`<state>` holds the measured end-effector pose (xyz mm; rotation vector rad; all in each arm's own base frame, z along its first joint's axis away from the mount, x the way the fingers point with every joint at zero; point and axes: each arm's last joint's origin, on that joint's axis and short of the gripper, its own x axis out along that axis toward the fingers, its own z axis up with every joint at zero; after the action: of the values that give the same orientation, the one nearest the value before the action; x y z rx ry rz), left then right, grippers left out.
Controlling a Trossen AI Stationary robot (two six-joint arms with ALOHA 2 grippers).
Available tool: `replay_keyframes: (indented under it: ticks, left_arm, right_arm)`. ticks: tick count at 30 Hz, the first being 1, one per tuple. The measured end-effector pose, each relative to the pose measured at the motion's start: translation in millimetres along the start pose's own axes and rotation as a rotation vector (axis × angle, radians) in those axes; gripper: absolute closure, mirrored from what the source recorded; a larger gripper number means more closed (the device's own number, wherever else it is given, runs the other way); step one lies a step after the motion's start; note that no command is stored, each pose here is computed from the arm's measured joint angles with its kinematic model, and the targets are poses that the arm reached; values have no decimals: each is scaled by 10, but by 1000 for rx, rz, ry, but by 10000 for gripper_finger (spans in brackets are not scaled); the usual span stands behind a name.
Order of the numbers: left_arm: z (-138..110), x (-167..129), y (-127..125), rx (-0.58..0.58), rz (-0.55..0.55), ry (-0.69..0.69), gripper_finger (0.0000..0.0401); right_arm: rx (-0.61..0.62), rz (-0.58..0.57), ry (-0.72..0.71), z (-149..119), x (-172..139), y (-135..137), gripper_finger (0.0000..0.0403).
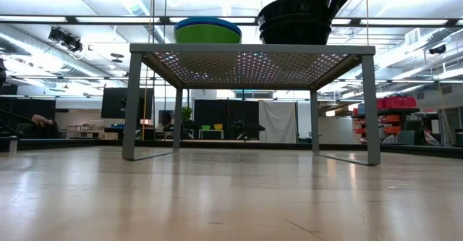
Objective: Pick & Place Mini bowls
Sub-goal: Stack the white patterned bowl on top of the white patterned bowl on the shelf
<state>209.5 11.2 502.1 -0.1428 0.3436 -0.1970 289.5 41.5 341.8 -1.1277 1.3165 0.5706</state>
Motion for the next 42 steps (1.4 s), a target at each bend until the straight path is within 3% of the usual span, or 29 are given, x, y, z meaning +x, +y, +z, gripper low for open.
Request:
replay_keyframes:
  ticks: [6, 27, 42]
  left_arm:
    - [0, 0, 0, 0, 0, 0, 383]
    - [0, 0, 0, 0, 0, 0, 383]
    - [0, 0, 0, -3, 0, 0, 383]
  right_arm:
    - [24, -2, -2, 2, 0, -1, 384]
    - [60, -36, -24, -17, -65, 6, 245]
    - [81, -84, -60, -10, -101, -24, 225]
